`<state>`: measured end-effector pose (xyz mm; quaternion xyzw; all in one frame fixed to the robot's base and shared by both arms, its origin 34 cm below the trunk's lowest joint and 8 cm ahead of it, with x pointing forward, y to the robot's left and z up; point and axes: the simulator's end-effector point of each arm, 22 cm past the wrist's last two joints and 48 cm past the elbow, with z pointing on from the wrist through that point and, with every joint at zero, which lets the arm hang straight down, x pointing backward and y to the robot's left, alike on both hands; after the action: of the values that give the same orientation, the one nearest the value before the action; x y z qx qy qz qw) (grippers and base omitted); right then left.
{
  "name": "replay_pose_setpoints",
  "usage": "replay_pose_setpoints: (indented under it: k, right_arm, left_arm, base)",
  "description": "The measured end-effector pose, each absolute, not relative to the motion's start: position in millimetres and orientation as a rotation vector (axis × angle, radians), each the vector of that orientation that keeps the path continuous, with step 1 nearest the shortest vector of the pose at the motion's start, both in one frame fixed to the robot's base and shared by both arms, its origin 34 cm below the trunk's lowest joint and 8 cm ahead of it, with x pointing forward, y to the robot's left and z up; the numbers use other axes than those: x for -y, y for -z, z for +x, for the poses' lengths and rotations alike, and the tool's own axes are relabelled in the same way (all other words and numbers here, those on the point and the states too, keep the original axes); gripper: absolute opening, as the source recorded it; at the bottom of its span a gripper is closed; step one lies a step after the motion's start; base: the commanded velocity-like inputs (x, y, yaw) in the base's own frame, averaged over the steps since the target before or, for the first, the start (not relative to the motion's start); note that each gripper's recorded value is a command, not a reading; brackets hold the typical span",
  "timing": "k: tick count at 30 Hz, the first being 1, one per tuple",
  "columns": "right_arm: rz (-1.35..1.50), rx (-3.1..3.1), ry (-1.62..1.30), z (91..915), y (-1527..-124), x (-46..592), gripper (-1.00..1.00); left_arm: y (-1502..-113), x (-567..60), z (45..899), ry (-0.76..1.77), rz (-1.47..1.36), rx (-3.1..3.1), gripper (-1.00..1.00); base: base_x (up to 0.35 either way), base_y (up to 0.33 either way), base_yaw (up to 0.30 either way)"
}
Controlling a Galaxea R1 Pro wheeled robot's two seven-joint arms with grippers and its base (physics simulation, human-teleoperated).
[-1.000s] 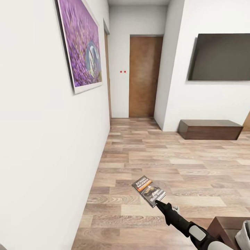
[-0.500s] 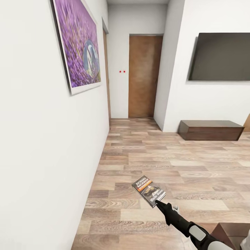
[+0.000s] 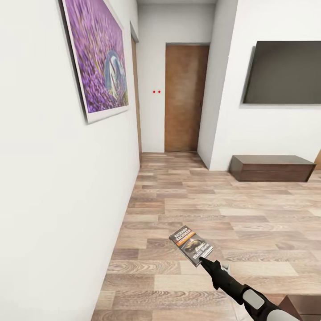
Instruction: In the bedroom, move the book from the bed onto either nightstand, and place the two sandals side by side next to the bed.
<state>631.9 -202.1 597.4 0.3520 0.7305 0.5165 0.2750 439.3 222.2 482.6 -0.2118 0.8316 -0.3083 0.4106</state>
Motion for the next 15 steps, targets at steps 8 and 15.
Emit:
replay_pose_setpoints:
  k: [8,15]
  right_arm:
    - [0.947,-1.964,-1.389,631.8,-597.3,202.1,-1.00]
    - [0.947,-1.963,-1.389,631.9,-597.3,202.2,-1.00]
  left_arm:
    - [-482.6,-222.2,439.4,0.776,-0.533,-2.093,1.00]
    - [-482.6,-222.2,439.4,0.776,-0.533,-2.094,1.00]
  base:
    - [0.128,0.000,0.000]
    - [0.129,0.000,0.000]
